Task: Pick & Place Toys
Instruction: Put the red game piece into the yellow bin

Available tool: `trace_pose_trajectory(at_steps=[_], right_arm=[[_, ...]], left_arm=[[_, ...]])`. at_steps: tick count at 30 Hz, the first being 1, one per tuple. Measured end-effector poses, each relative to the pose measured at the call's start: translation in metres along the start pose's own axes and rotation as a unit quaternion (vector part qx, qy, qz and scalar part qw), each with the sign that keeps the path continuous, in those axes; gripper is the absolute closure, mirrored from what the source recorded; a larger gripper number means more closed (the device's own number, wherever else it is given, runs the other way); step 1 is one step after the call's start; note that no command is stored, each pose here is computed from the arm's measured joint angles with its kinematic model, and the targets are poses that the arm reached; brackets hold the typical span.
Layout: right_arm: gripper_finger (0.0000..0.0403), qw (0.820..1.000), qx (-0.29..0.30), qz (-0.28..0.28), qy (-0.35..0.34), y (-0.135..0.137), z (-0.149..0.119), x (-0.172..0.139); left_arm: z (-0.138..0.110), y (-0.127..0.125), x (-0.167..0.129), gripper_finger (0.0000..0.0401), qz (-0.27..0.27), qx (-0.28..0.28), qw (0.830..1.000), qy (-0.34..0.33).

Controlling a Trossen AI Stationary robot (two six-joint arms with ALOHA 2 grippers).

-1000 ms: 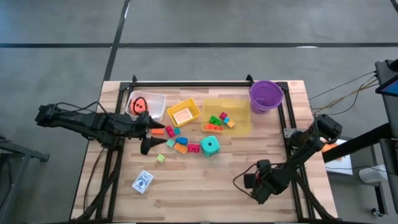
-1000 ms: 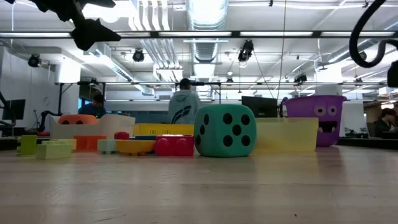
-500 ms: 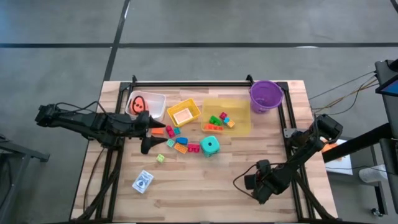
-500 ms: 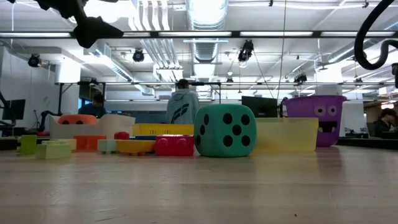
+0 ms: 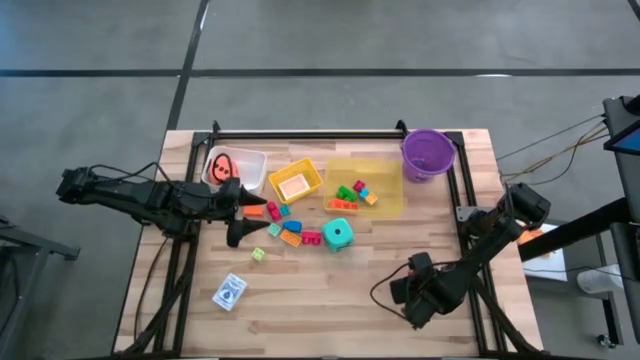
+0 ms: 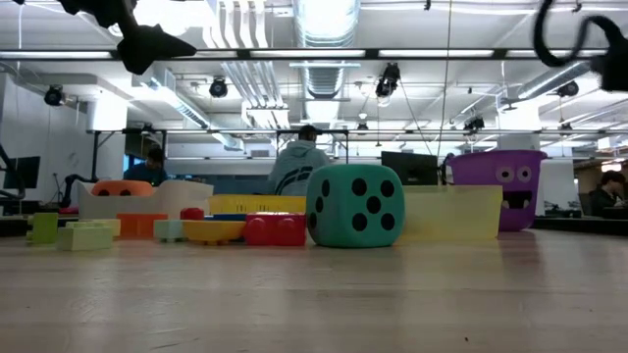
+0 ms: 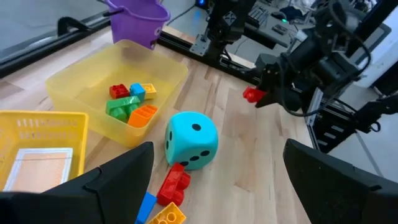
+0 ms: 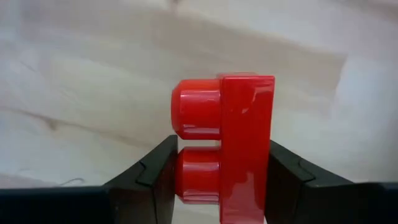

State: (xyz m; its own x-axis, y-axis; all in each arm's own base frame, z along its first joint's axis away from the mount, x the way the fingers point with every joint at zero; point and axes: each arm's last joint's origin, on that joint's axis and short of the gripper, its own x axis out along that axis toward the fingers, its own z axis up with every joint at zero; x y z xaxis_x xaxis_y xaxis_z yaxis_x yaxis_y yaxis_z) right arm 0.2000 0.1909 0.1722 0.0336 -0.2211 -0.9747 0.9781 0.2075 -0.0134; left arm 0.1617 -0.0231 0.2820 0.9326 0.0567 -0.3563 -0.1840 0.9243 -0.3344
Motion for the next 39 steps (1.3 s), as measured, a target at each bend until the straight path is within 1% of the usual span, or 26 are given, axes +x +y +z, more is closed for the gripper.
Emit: trace_pose_trajectory(at_steps=[3,8,12,17,20,26,35,39], right_arm=[[0.0242,1.000,-0.023,-0.016,-0.014,0.007,0.011,-0.015],[0.0242,0.996,-0.066,-0.022,-0.047,0.022,0.035,-0.037],[0.0242,0.992,-0.100,-0.031,-0.072,0.034,0.062,-0.052],[0.0242,0.982,-0.161,-0.039,-0.093,0.046,0.104,-0.064],[0.0242,0.976,-0.188,-0.046,-0.101,0.049,0.133,-0.065],[0.0242,0.967,-0.221,-0.066,-0.111,0.051,0.187,-0.056],[0.0242,0.958,-0.256,-0.026,-0.128,0.059,0.251,-0.037],[0.0242,0.949,-0.289,-0.003,-0.123,0.058,0.275,-0.028]], left_arm=[[0.001,0.000,0.000,0.0043,0.010,-0.001,1.000,-0.007],[0.001,0.001,0.000,0.0043,0.020,-0.009,1.000,-0.013],[0.001,0.001,0.000,0.0043,0.022,-0.008,1.000,-0.013],[0.000,0.001,0.000,0.0043,0.023,-0.008,1.000,-0.010],[-0.001,0.002,0.000,0.0043,0.026,-0.006,1.000,-0.005],[-0.001,0.002,0.000,0.0043,0.027,-0.005,1.000,-0.003],[-0.001,0.002,0.000,0.0043,0.027,-0.005,1.000,-0.002],[-0.001,0.002,0.000,0.0043,0.028,-0.005,1.000,-0.001]])
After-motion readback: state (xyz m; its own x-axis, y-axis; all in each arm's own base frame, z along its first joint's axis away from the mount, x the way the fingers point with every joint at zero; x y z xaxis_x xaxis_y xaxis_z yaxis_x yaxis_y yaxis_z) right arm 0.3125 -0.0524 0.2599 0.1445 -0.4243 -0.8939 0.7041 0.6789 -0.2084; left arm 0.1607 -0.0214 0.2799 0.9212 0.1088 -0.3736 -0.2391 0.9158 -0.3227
